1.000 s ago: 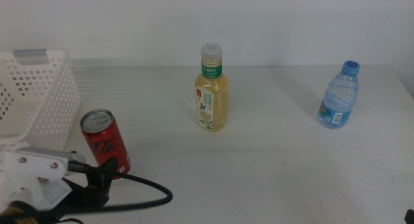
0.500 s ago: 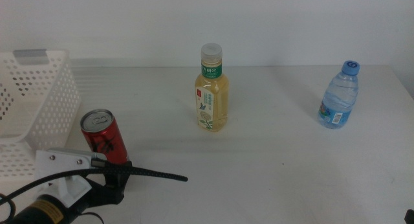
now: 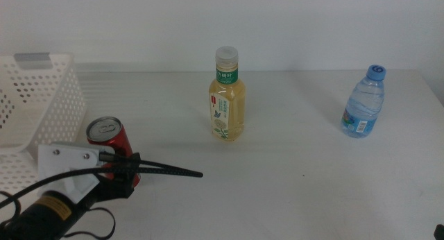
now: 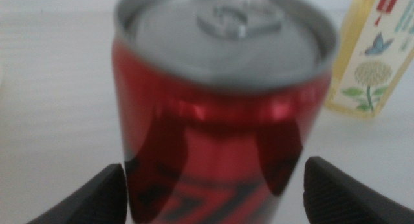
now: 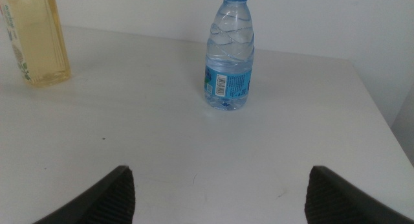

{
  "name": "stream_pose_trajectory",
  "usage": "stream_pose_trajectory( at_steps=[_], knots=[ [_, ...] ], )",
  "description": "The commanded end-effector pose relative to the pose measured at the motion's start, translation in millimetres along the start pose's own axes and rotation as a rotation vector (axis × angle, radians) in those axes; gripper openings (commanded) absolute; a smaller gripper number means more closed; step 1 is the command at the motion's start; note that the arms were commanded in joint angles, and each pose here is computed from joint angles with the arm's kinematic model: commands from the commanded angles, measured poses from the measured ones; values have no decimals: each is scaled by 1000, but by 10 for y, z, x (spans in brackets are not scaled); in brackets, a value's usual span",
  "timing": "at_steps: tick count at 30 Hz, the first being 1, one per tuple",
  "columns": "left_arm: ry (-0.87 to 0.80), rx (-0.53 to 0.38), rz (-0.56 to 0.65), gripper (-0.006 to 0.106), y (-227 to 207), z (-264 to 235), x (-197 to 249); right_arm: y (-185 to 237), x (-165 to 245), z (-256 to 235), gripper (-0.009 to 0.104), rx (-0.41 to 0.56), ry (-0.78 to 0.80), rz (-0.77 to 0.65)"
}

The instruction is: Use arms to grab the bottles and put them into the dustbin to the left of the table.

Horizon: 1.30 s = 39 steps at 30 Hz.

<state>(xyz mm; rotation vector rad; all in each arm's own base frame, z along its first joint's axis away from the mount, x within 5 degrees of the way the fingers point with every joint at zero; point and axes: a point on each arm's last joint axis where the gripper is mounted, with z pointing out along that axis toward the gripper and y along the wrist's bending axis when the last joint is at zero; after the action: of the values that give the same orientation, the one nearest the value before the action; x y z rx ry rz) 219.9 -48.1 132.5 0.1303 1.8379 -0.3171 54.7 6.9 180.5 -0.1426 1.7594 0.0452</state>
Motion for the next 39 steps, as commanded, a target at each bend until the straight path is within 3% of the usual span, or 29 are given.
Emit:
stream_pose_trajectory(
  at_steps=[1, 15, 22, 23, 24, 30, 39],
  knots=[
    [-233, 25, 2, 90, -27, 38, -281, -14, -98, -29, 70, 19, -105, -18],
    [-226, 22, 25, 86, -8, 175, -266, -14, -98, -29, 70, 19, -105, -18],
    [-226, 22, 27, 30, -8, 175, -266, -14, -98, -29, 70, 19, -105, -18],
    [-225, 32, 31, 6, -18, 175, -265, -14, -98, -29, 70, 19, -105, -18],
    [-222, 52, 39, -5, -38, 169, -264, -14, -98, -29, 70, 19, -105, -18],
    [-210, 105, -23, -5, -100, 41, -292, -14, -98, -29, 70, 19, -105, -18],
    [-176, 68, -4, -5, -157, -291, -623, -14, -98, -29, 70, 19, -105, -18]
  ],
)
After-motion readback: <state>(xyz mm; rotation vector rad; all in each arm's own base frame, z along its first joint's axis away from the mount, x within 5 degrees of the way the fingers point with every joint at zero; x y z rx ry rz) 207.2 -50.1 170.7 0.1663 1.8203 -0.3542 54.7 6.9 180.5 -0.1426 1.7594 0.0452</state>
